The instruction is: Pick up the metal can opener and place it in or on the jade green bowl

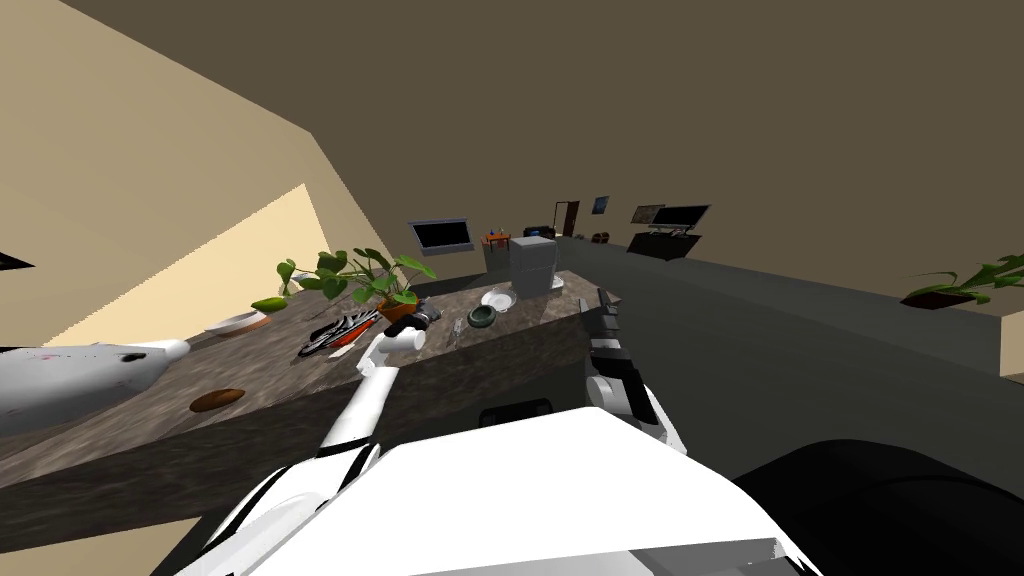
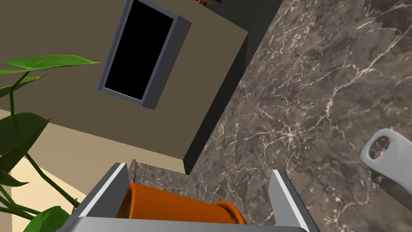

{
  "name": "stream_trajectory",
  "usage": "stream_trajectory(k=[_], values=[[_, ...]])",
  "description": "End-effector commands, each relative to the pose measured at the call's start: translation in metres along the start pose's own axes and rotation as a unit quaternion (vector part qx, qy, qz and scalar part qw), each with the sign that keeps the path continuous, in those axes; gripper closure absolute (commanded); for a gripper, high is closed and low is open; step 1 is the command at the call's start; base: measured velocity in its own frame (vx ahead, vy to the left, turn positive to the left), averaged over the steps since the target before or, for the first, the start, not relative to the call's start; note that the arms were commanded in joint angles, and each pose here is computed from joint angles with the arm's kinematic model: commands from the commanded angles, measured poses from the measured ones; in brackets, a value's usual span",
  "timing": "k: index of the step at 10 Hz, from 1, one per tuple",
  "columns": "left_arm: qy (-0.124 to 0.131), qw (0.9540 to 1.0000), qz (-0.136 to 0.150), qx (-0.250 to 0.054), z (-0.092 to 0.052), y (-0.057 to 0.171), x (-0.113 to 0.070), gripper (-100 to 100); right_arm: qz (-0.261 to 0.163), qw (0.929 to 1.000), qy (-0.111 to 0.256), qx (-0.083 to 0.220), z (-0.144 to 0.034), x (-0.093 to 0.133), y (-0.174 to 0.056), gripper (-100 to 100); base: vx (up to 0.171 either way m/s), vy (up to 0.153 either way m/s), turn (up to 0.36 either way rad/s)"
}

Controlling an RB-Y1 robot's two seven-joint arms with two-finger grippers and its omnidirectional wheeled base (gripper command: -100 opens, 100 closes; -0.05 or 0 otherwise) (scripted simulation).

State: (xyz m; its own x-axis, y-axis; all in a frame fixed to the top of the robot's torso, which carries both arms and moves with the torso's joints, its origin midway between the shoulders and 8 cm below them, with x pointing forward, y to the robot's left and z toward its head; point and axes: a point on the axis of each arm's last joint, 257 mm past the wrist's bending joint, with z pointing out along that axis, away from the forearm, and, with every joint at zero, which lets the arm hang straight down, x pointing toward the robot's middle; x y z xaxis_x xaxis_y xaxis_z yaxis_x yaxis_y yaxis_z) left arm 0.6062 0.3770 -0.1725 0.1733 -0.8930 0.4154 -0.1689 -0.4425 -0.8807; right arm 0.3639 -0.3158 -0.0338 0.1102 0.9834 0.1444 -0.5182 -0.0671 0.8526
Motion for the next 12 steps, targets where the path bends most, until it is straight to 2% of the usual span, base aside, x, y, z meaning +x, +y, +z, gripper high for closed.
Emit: stream_trajectory(k=[1,2,3,4,5,6,7,8,9,10,11,12], values=[[-0.015,0.9993,-0.028,-0.019,0.010,-0.001,-0.005,-100,0.000,1.0000,0.000,0.000,0.000,0.000,0.000,0,0.027,-0.044,-0.084],[-0.037,0.9978,-0.037,-0.040,0.012,0.015,-0.022,-100,0.000,1.0000,0.000,0.000,0.000,0.000,0.000,0,0.027,-0.043,-0.048],[-0.041,0.9974,-0.037,-0.046,0.012,0.019,-0.025,-100,0.000,1.0000,0.000,0.000,0.000,0.000,0.000,0,0.009,-0.023,0.007],[-0.052,0.9949,-0.064,-0.057,0.020,0.014,-0.025,-100,0.000,1.0000,0.000,0.000,0.000,0.000,0.000,0,0.014,-0.035,-0.086],[-0.069,0.9925,-0.069,-0.073,0.020,0.026,-0.037,-100,0.000,1.0000,0.000,0.000,0.000,0.000,0.000,0,0.017,-0.032,-0.052],[-0.075,0.9898,-0.093,-0.078,0.027,0.016,-0.032,-100,0.000,1.0000,0.000,0.000,0.000,0.000,0.000,0,0.031,-0.046,-0.080],[-0.095,0.9857,-0.102,-0.096,0.027,0.030,-0.046,-100,0.000,1.0000,0.000,0.000,0.000,0.000,0.000,0,0.026,-0.038,-0.029],[-0.102,0.9840,-0.102,-0.104,0.025,0.035,-0.050,-100,0.000,1.0000,0.000,0.000,0.000,0.000,0.000,0,0.010,-0.017,0.015],[-0.113,0.9787,-0.130,-0.112,0.031,0.029,-0.049,-100,0.000,1.0000,0.000,0.000,0.000,0.000,0.000,0,0.022,-0.033,-0.072],[-0.130,0.9743,-0.135,-0.126,0.030,0.039,-0.058,-100,0.000,1.0000,0.000,0.000,0.000,0.000,0.000,0,0.024,-0.031,-0.051],[-0.133,0.9732,-0.135,-0.130,0.029,0.041,-0.060,-100,0.000,1.0000,0.000,0.000,0.000,0.000,0.000,0,0.011,-0.012,0.004],[-0.147,0.9657,-0.162,-0.139,0.033,0.037,-0.059,-100,0.000,1.0000,0.000,0.000,0.000,0.000,0.000,0,0.019,-0.022,-0.067]])
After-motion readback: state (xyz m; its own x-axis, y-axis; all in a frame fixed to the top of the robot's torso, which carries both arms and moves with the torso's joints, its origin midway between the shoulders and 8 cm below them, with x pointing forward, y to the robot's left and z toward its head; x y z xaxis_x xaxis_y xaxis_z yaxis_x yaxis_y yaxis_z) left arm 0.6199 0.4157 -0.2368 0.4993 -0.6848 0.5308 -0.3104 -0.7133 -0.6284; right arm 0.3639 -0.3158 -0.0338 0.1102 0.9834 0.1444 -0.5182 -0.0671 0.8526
